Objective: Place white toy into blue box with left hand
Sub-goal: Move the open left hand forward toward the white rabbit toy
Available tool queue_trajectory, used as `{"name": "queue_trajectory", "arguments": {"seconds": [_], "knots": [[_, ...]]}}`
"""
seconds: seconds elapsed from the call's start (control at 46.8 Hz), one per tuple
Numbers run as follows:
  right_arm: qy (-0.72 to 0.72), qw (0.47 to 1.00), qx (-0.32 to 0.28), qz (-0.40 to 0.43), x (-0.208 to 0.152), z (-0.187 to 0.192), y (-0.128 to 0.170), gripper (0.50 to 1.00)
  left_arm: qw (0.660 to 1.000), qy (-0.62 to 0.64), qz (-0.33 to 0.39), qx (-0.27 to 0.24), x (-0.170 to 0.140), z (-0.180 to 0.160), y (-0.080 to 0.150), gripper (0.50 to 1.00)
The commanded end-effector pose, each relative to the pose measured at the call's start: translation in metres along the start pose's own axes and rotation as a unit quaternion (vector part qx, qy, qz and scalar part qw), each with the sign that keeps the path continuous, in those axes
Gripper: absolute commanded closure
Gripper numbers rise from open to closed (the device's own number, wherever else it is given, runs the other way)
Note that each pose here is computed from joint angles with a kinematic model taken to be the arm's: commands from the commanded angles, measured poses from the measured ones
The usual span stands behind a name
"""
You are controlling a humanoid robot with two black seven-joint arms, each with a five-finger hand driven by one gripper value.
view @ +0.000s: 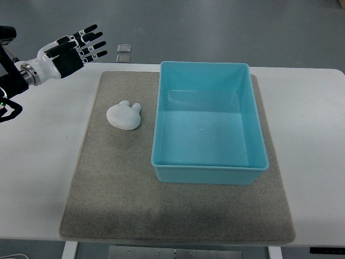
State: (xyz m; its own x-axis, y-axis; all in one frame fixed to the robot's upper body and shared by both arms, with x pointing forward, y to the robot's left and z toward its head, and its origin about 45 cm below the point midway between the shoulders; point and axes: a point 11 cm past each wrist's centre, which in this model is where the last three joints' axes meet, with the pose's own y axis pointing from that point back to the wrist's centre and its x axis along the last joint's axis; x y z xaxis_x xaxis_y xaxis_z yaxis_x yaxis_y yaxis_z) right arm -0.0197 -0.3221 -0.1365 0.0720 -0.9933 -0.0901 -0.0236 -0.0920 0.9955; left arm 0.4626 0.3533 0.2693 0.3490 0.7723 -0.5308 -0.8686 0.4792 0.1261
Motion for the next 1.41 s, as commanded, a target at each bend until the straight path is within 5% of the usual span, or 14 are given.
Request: {"name": "queue_trajectory", "arguments": {"seconds": [0.0,0.833,1.388], "knots": [[0.0,1.0,-0.001,0.0,0.0,0.0,0.0,0.564,1.0,0.0,0.001,0.0,0.001,0.0,0.0,0.504],[0.0,1.0,0.0,0.0,0.0,0.0,0.0,0.564,1.0,-0.016,0.002,-0.006,0.003,0.008,0.004,0.504],[0.0,1.0,0.0,0.0,0.0,0.0,0.0,0.564,0.974,-0.226,-0.011,0.015,0.001,0.012,0.01,0.508]]}}
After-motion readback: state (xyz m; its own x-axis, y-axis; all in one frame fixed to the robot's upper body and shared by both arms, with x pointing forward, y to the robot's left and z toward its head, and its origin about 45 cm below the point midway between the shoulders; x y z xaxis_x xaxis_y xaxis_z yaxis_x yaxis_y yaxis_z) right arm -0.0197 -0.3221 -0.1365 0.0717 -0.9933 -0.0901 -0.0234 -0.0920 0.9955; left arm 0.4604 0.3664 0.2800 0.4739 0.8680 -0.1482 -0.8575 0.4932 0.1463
